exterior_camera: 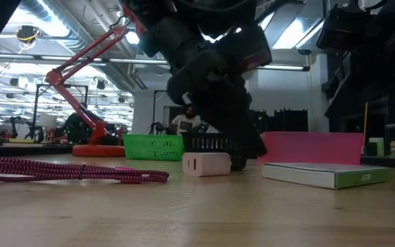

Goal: Pick and place items into bin
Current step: Put the white card reader box into the pink bin

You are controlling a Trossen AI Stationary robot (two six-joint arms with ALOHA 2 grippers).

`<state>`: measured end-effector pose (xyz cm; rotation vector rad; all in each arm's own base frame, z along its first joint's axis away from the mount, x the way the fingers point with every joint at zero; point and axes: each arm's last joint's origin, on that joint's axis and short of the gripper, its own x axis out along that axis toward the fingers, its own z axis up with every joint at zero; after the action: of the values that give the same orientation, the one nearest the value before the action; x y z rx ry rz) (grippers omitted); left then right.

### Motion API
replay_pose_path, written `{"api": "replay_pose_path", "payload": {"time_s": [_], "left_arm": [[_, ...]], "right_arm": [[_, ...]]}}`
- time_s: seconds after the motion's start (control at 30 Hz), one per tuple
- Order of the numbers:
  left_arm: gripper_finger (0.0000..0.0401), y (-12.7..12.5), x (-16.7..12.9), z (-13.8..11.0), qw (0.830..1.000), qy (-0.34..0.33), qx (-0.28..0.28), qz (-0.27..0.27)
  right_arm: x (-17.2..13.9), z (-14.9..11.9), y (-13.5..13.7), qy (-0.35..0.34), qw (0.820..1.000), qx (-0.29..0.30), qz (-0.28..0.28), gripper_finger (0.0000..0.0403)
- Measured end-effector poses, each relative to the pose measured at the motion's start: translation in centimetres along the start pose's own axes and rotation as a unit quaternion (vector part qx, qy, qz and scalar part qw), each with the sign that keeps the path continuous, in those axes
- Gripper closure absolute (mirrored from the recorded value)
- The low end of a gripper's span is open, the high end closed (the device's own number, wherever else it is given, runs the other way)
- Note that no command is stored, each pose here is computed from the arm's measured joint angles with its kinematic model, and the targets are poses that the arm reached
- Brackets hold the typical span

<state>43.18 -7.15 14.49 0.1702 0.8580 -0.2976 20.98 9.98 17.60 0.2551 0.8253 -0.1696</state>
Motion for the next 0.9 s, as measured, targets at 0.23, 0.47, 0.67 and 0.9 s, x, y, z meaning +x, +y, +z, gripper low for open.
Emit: {"api": "replay_pose_path", "payload": {"time_s": [0.23,0.47,0.67,0.9], "left_arm": [[0.0398,0.1,-0.1,0.3,1.000,-0.011,0.001,0.006],[0.0398,0.1,-0.1,0.3,1.000,-0.014,0.003,0.007],[0.0398,-0.1,-0.3,0.3,1.000,-0.005,0.028,0.004],[0.0399,-0.7,-1.6,1.0,0.999,-0.016,0.052,-0.002]], "right_arm": [[0.0,0.0,0.0,0.000,1.000,0.002,0.000,0.0403],[0.0,0.0,0.0,0.000,1.000,0.002,0.000,0.0402],[0.2,0.2,-0.4,0.001,1.000,0.024,-0.010,0.0403],[1.3,0.2,-2.1,0.036,0.997,0.030,-0.061,0.0403]]}}
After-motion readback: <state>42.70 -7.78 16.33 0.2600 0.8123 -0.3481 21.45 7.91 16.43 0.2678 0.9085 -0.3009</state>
